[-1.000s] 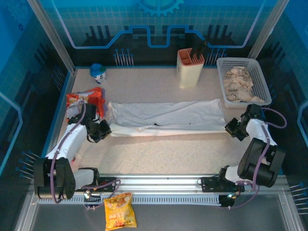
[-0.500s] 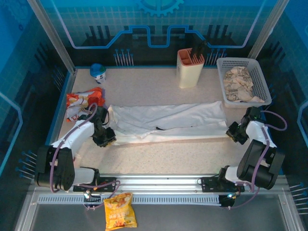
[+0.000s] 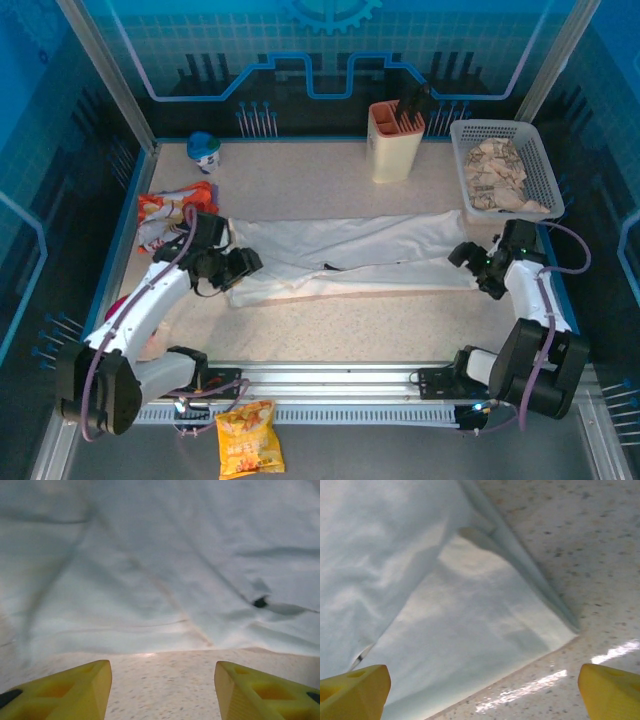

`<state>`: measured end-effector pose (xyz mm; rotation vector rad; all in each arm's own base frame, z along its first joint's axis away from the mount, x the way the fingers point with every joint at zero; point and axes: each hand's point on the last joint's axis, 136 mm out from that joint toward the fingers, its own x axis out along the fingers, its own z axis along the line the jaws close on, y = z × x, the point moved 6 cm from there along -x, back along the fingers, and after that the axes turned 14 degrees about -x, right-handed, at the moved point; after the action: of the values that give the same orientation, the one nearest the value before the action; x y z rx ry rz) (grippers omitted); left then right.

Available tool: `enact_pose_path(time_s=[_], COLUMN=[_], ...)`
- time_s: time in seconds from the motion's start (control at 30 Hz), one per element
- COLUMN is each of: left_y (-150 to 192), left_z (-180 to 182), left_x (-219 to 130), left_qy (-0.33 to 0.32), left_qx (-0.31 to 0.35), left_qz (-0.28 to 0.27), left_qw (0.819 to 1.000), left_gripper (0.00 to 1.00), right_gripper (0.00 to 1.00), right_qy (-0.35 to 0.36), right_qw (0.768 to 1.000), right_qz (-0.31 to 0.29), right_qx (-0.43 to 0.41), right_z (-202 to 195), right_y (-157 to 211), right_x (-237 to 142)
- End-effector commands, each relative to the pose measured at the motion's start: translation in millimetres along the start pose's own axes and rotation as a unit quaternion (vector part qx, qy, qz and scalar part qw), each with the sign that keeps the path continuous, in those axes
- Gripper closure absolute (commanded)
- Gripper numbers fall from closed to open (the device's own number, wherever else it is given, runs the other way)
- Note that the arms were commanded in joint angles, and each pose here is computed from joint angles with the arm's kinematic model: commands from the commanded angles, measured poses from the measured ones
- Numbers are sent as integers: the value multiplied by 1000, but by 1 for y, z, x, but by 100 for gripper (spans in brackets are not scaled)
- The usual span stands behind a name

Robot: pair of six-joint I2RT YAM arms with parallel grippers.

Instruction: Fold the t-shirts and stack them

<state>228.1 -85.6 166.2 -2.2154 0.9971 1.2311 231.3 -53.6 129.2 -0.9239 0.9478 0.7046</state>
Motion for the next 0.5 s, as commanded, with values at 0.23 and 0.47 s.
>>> enact_pose_path(time_s=[0.23, 0.47], left_y=[41, 52], left_z=[-52, -32], left_x=[57, 84], left_qy=[46, 18], left_qx=[-22, -49], left_qz=[51, 60], left_qw=[997, 997], left_gripper=[54, 57], right_gripper=[3, 4], right_qy=[-25, -34], right_qw=[999, 999], right_qz=[-8, -11], right_qx=[-39, -33], right_z=[27, 29], right_y=[-1, -3], right_x=[-9, -7])
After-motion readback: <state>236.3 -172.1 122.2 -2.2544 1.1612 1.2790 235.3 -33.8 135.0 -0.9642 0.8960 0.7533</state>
